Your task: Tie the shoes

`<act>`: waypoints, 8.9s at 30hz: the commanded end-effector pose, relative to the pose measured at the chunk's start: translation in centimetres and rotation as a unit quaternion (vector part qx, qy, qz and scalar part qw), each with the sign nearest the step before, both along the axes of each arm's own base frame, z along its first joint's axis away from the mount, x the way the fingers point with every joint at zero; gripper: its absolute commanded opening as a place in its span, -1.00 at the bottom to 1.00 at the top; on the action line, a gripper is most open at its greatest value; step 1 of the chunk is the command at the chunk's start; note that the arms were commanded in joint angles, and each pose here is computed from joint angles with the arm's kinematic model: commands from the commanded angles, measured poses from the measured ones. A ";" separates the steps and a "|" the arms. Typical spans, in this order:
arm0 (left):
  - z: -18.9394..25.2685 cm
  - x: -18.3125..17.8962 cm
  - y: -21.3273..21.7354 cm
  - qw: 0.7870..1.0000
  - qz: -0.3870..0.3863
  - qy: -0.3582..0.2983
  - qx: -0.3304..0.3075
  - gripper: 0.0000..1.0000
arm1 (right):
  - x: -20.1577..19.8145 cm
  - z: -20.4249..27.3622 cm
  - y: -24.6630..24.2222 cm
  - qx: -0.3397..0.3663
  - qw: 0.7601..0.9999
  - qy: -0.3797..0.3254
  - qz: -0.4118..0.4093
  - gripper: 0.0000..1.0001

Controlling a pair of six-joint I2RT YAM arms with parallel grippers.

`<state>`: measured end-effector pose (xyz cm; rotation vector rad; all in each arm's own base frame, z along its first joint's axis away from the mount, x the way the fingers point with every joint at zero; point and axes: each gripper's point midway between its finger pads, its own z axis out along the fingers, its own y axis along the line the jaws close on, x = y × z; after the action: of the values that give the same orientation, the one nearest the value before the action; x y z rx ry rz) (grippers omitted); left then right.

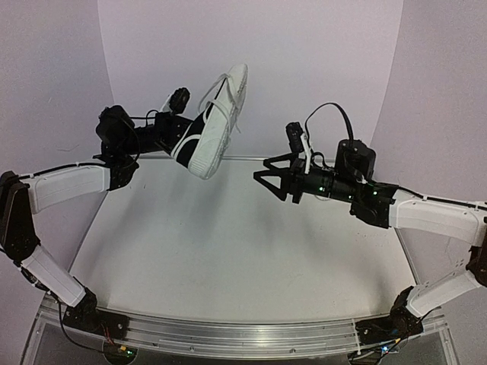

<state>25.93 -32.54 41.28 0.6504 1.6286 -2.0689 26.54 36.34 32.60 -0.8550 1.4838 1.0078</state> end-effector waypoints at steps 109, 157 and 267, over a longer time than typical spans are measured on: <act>-4.9 0.6 -0.9 0.999 0.000 -0.007 0.042 -1.00 | -1.7 2.4 5.7 -0.012 0.994 -0.094 0.049 -0.08; -33.6 5.2 0.8 0.911 0.114 0.146 0.369 0.25 | -1.0 -12.7 6.5 -0.146 0.975 0.164 0.046 -1.00; -30.9 1.7 -10.0 0.902 0.026 -0.165 0.398 0.71 | 7.9 -13.5 -4.4 -0.195 0.936 0.252 -0.151 -1.00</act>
<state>26.98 -41.81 9.27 1.0452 2.3312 -1.1419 33.78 31.06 16.45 -0.6422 2.3015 0.6854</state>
